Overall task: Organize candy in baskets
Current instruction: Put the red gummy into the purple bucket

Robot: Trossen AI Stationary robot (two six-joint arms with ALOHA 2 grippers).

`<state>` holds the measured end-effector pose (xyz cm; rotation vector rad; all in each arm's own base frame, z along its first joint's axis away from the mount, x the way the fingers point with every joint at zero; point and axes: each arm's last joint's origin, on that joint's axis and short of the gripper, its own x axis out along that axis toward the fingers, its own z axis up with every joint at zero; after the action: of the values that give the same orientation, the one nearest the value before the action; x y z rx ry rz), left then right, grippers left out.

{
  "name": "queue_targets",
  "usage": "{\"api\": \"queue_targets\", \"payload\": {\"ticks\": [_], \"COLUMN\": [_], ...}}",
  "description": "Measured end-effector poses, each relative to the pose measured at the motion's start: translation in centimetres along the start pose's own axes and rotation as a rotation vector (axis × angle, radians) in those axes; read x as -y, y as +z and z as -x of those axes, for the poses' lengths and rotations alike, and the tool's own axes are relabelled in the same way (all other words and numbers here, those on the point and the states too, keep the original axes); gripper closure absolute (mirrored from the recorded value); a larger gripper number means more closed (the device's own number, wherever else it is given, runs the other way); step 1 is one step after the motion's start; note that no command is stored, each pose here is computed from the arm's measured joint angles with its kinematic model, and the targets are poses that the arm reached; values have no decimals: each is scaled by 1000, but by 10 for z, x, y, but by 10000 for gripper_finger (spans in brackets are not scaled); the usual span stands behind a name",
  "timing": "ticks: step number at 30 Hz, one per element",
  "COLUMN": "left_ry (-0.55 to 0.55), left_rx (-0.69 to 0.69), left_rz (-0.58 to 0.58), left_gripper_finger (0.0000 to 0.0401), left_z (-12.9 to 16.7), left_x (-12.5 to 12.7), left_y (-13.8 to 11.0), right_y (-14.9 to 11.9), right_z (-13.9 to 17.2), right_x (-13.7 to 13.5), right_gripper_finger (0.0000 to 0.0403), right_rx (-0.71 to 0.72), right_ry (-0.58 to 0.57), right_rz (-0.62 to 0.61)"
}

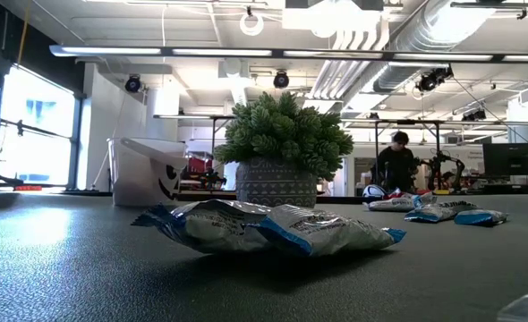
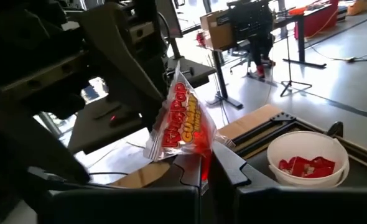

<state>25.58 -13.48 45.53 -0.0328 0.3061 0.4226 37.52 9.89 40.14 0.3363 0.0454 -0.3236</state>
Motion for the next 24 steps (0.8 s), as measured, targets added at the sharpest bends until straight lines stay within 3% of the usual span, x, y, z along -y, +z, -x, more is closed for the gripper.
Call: {"api": "queue_targets", "payload": {"ticks": [17, 24], "left_ry": [70, -23], "left_rx": [-8, -45], "left_rz": [-43, -52], "left_gripper_finger": [221, 241], "left_z": [-12, -14], "left_x": [-11, -11], "left_y": [2, 2], "right_y": [-4, -3], "right_z": [7, 8], "right_x": [-11, -12], "right_gripper_finger": [402, 402], "right_rx": [-12, 2], "right_ry": [39, 52], "right_rz": [2, 23]}}
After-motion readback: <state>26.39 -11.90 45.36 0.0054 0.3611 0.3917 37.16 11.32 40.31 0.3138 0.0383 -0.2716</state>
